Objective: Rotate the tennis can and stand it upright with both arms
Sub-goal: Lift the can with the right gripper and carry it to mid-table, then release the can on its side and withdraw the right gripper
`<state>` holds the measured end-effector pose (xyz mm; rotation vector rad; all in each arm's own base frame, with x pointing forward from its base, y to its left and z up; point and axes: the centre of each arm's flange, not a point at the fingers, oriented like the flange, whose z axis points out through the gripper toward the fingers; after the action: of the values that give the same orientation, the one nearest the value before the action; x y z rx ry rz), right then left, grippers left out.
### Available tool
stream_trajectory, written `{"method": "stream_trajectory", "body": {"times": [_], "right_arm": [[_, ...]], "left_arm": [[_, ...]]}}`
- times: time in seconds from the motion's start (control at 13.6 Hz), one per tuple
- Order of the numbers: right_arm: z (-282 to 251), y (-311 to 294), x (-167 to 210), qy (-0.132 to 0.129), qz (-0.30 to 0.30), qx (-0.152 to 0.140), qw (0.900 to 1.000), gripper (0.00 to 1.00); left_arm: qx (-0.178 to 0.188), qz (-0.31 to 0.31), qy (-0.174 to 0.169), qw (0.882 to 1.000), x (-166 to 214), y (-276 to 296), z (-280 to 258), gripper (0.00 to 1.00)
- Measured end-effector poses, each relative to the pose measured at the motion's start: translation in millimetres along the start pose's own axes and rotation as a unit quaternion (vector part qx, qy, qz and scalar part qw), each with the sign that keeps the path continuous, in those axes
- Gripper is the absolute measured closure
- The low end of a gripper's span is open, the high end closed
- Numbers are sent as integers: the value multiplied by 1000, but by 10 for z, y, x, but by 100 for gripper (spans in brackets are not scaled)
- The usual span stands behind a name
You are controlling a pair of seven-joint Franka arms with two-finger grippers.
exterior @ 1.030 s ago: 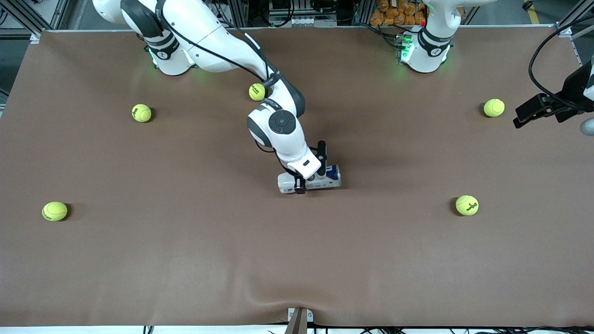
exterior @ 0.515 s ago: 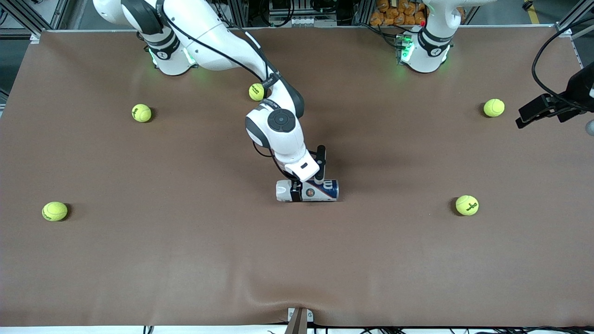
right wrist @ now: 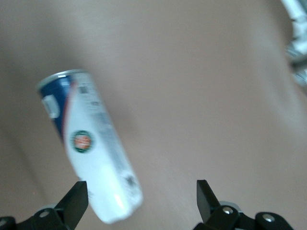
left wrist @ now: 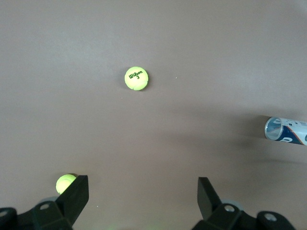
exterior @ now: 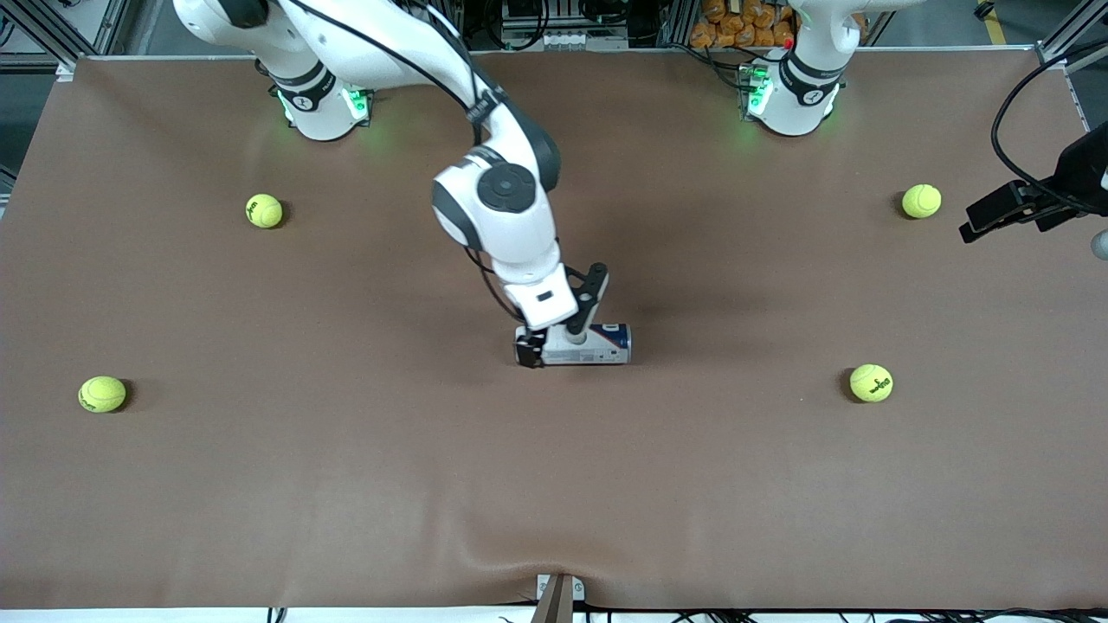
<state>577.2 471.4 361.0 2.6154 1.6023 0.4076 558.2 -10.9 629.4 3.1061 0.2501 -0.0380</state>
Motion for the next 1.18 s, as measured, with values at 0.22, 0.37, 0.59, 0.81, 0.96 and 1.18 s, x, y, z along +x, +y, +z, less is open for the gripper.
{"method": "stream_trajectory", "body": {"times": [0.22,0.37,0.59,0.81,0.96,1.18], "right_arm": [[-263,905,-461,-20,92,-34,995,0],[-331,1533,-879,-38,139,-71,987,0],[-641,2124,-1393,-66,194,-97,974,0],[-1111,2604,-1902,-70,252,-110,959,0],[-1402,2871,-2298,-73,294,-100,948,0],[-1902,3131,-2907,-78,355,-74,929,0]], "left_arm": [[1,1,-10,1000,48,21,108,0],[2,4,-30,1000,148,66,327,0],[2,14,-49,999,227,202,549,0],[5,27,-61,998,249,368,690,0],[6,24,-68,997,295,332,777,0],[6,15,-75,997,353,227,858,0]]}}
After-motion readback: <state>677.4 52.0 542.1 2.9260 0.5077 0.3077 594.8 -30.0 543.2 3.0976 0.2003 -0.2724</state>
